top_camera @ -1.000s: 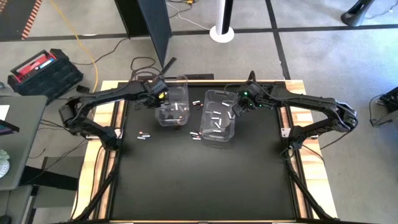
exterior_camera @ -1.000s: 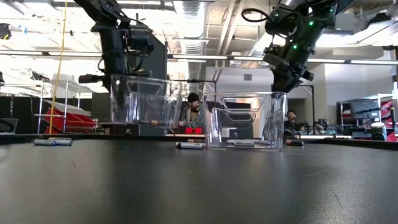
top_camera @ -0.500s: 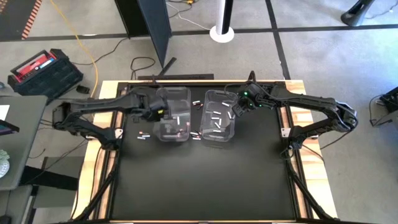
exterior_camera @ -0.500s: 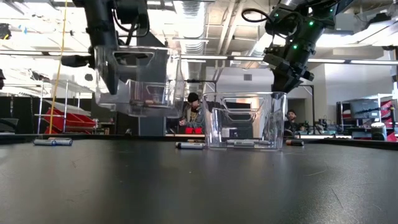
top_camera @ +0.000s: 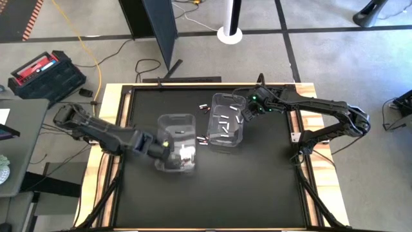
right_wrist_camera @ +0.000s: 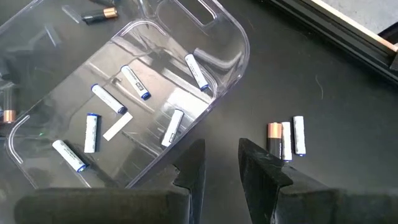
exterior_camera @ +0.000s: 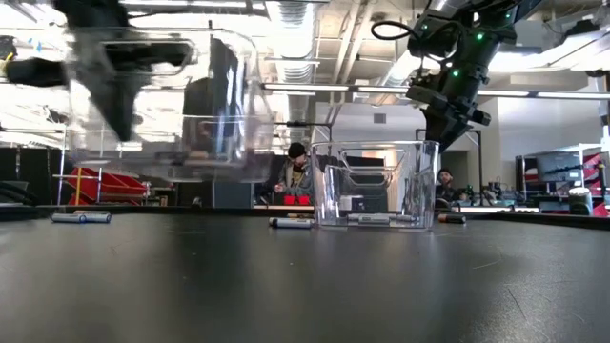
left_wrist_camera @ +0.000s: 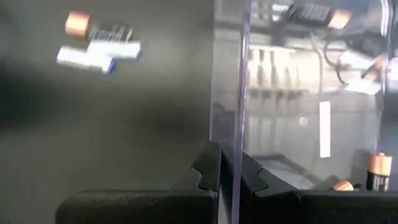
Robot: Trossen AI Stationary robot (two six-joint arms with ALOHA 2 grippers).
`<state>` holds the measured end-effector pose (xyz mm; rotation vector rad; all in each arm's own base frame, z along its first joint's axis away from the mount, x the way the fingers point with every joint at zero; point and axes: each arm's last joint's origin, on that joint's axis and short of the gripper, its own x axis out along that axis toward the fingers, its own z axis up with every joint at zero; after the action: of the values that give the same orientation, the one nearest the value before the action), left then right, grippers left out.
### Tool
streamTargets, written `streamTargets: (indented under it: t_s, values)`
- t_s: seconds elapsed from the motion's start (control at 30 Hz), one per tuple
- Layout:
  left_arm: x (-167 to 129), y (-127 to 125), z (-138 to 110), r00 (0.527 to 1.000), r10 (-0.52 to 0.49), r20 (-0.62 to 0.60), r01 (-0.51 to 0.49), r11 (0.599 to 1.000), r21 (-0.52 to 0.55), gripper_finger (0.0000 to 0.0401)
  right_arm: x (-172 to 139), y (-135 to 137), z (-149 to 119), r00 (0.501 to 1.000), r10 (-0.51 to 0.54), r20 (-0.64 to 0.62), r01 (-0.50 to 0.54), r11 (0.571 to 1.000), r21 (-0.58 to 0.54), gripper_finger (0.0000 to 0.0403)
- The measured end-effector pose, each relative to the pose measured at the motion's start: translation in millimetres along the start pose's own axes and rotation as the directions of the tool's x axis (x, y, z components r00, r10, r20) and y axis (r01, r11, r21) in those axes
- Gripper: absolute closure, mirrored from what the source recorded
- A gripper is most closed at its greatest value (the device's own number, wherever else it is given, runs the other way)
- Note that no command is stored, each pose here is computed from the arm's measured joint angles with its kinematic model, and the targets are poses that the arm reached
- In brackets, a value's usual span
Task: Sort batteries
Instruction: Move the left transparent bin to the bottom of the table
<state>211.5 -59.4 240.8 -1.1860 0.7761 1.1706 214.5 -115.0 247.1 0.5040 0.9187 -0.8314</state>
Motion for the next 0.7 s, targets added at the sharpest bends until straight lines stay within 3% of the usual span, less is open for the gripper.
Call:
streamTargets:
  t_s: [0.2, 0.43, 0.53, 0.7]
  values:
    - [-1, 15, -49, 0.998, -0.031, -0.046, 0.03, 0.999, -0.017, 0.0401, 0, 0, 0, 1.0, 0.0, 0.0, 0.0, 1.0, -0.001, 0.0288]
    - [18, 20, -112, 0.988, -0.074, -0.134, 0.075, 0.997, -0.002, 0.0401, 0, 0, 0, 1.0, -0.002, -0.003, 0.002, 1.0, -0.002, 0.0288]
    - [26, 19, -127, 0.984, -0.089, -0.153, 0.091, 0.996, 0.004, 0.0401, 0, 0, -1, 1.0, -0.004, -0.009, 0.004, 1.0, -0.003, 0.0288]
    - [26, 13, -130, 0.984, -0.094, -0.151, 0.094, 0.996, -0.006, 0.0401, 0, -1, -3, 1.0, -0.013, -0.029, 0.012, 1.0, -0.003, 0.0288]
